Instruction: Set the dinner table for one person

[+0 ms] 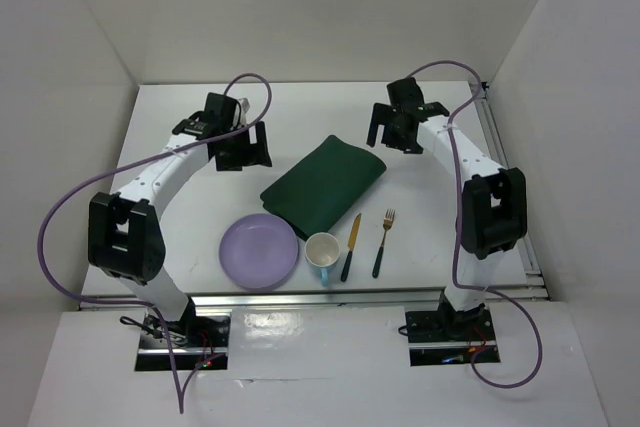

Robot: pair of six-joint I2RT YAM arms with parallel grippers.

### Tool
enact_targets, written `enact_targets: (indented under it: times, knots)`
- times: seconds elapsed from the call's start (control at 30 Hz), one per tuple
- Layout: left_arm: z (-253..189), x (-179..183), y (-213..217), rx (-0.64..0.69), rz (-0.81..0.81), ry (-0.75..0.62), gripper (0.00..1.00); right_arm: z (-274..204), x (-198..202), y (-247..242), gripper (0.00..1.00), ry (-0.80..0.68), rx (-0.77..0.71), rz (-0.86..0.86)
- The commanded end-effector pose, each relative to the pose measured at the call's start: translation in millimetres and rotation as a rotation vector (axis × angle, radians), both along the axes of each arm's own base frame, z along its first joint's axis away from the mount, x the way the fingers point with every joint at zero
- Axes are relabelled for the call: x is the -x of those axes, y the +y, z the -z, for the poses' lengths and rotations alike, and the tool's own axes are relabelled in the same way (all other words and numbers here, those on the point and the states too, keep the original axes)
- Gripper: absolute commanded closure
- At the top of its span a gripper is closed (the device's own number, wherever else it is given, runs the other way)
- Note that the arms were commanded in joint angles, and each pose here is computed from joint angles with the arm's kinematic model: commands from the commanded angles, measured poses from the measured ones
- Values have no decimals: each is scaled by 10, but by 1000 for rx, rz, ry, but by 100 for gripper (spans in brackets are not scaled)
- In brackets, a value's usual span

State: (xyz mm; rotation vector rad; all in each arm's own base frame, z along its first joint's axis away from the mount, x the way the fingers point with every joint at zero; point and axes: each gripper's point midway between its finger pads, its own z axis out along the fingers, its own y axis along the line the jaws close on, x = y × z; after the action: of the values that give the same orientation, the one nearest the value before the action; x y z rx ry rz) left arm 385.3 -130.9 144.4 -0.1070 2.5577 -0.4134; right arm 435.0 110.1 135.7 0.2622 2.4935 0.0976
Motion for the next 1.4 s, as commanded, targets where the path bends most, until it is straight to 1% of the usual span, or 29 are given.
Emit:
enact_targets:
  times: [0.0,0.13,0.17,0.2,0.23,0.27,0.33,0.4,0.47,0.6,0.63,0.67,0.73,0.8,0.9,1.0,1.13,1.2,1.3,1.37]
  knots:
    - [-70,62,-169,72,41,-5,2,-211,20,-52,0,-47,-28,32]
    - [58,142,-166,49,41,51,2,-273,76,-6,0,-71,-58,3]
    - [93,140,-166,47,41,60,5,-336,68,18,0,-89,-73,-5]
    - [110,173,-176,35,43,70,8,-290,99,36,0,-74,-80,-13]
    - [146,153,-148,-9,38,68,9,-287,138,22,0,-73,-74,-20]
    - [190,169,-227,-43,66,74,10,-295,176,40,0,-77,-87,-30]
    - [254,226,-269,-76,90,111,10,-323,215,60,0,-95,-101,-50]
    - [328,224,-321,-82,102,129,10,-352,297,55,0,-122,-104,-76]
    - [350,236,-411,-36,106,155,10,-372,355,57,0,-130,-113,-82]
    - [454,175,-501,-1,81,200,10,-330,434,-7,0,-129,-105,-81]
    - [588,181,-503,-7,71,236,10,-329,434,-7,0,-129,-105,-81]
    - [581,137,-546,13,53,242,10,-330,439,11,0,-127,-113,-88]
    - [695,117,-446,7,3,281,13,-280,453,4,0,-110,-103,-94]
    - [748,92,-367,75,-41,306,16,-303,453,4,0,-110,-103,-94]
    - [781,110,-303,169,-57,343,16,-302,448,-18,0,-112,-89,-95]
    - [791,128,-334,189,-55,351,16,-301,442,-36,0,-114,-81,-88]
    - [887,167,-398,226,-71,407,16,-261,418,-13,0,-102,-86,-93]
    - [980,205,-394,222,-87,445,16,-261,418,-13,0,-102,-86,-93]
    - [1104,195,-325,152,-129,474,11,-242,427,26,0,-99,-103,-108]
    - [1167,235,-330,120,-141,490,11,-216,420,83,0,-93,-126,-127]
